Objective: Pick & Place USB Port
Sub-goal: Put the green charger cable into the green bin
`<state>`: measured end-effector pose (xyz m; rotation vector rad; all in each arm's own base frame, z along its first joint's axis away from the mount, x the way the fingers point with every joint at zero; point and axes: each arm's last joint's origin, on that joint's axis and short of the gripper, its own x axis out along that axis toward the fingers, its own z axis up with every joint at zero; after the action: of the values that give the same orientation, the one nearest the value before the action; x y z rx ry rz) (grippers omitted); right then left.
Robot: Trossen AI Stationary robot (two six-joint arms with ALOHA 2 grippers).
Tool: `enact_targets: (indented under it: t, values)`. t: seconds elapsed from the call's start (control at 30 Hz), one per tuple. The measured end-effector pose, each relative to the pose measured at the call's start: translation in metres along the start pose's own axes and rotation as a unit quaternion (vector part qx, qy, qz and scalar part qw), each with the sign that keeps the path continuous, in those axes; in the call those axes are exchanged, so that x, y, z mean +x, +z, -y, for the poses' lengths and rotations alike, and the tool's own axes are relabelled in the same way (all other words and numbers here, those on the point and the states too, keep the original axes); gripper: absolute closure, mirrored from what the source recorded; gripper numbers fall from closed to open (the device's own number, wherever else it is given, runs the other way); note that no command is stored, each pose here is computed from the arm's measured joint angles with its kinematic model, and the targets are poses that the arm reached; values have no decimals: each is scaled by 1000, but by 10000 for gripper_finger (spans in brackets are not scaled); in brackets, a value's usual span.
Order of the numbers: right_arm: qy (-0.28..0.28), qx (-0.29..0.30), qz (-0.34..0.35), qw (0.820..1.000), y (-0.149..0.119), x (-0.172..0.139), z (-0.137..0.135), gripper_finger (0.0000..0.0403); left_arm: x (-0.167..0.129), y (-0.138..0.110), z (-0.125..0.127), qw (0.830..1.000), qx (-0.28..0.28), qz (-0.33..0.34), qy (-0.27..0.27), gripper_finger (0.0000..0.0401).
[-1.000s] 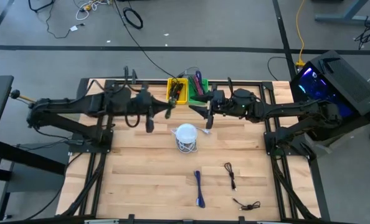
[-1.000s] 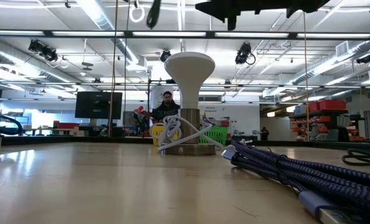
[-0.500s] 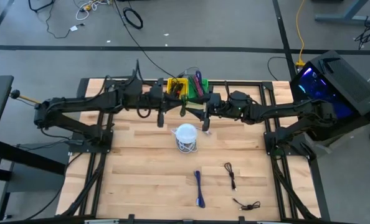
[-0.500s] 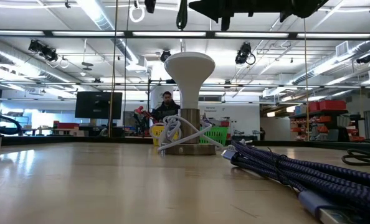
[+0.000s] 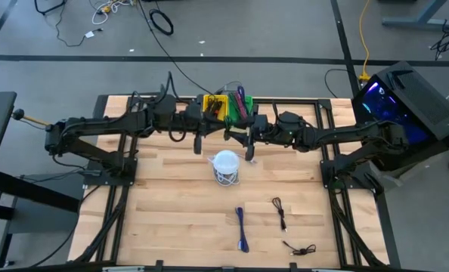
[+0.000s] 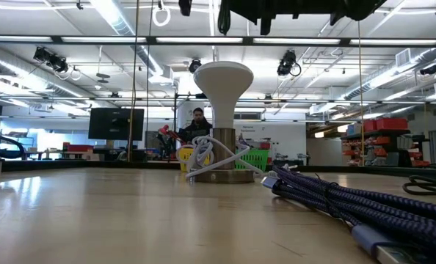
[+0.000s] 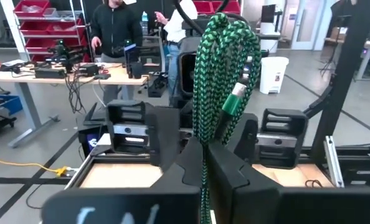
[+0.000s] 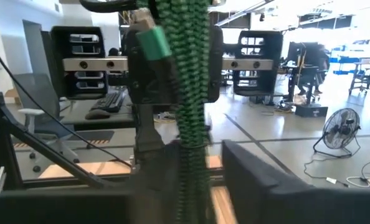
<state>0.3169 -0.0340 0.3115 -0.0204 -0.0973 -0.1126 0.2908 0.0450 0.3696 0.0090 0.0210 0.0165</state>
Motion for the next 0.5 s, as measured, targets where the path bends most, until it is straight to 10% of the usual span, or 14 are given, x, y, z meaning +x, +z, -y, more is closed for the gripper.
enact_targets:
  t: [0.13, 0.5]
  values:
    - [2, -10, -4, 1000, -1, 0, 0, 381, 0, -1, 0, 1000, -1, -1, 1, 380]
    - [-16, 0, -17, 1000, -3, 0, 8, 392, -10, 8, 2, 1000, 28, 6, 2, 358]
